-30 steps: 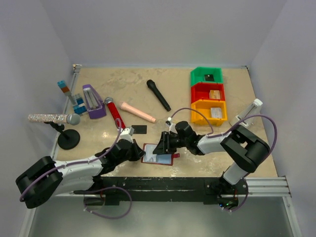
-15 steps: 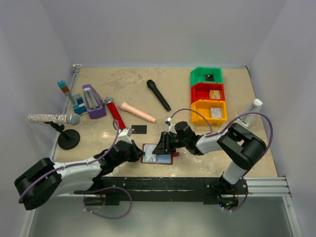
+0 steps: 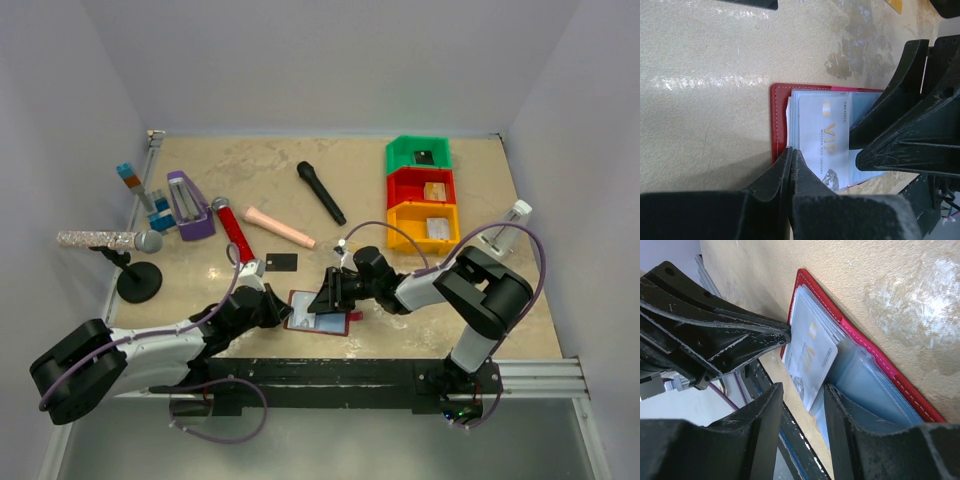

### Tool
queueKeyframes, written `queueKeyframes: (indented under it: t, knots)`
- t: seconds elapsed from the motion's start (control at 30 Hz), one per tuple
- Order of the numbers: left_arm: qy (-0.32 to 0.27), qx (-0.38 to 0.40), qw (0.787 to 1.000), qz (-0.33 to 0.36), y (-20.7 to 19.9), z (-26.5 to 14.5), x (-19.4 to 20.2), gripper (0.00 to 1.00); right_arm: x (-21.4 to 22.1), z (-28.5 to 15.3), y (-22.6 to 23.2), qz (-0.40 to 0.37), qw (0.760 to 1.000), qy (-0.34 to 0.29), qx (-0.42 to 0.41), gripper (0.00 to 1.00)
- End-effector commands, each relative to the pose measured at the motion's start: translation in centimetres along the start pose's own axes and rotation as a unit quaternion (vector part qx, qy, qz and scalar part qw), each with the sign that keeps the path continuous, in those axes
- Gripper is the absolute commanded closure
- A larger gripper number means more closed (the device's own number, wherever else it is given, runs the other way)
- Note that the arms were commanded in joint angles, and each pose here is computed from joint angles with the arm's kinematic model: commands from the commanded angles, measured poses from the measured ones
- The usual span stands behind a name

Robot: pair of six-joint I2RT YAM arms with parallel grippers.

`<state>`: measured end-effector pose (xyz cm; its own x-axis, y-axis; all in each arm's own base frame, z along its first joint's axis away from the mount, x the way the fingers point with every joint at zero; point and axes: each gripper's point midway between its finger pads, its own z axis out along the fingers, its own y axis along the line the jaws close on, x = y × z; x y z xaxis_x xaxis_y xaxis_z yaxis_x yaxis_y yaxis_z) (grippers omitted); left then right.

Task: Take the credit cards out of the card holder
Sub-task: Remove the credit card from the card holder.

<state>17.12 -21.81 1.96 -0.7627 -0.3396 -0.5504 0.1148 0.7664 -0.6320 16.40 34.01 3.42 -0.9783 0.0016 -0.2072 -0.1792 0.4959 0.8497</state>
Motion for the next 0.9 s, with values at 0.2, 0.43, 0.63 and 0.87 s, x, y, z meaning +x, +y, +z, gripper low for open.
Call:
queueKeyframes:
  t: [0.2,0.43,0.63,0.87]
  knots:
    - [0.027,-0.014,1.000,-0.003,1.3,0.0,1.6,1.00,-1.3,0.2,3.0,-0.014,0.998,-0.023,-0.061,0.57]
    - [0.023,-0.008,1.000,-0.004,1.0,-0.5,1.3,0.99,-1.6,0.2,3.2,-0.011,0.997,-0.032,-0.063,0.57]
    - [0.013,-0.004,1.000,0.003,0.4,-1.1,0.5,0.87,-1.5,0.4,3.0,-0.009,0.998,-0.027,-0.060,0.57]
    - [0.010,-0.008,1.000,0.008,0.5,-1.3,0.2,0.86,-1.4,0.6,2.7,-0.005,0.998,-0.019,-0.056,0.57]
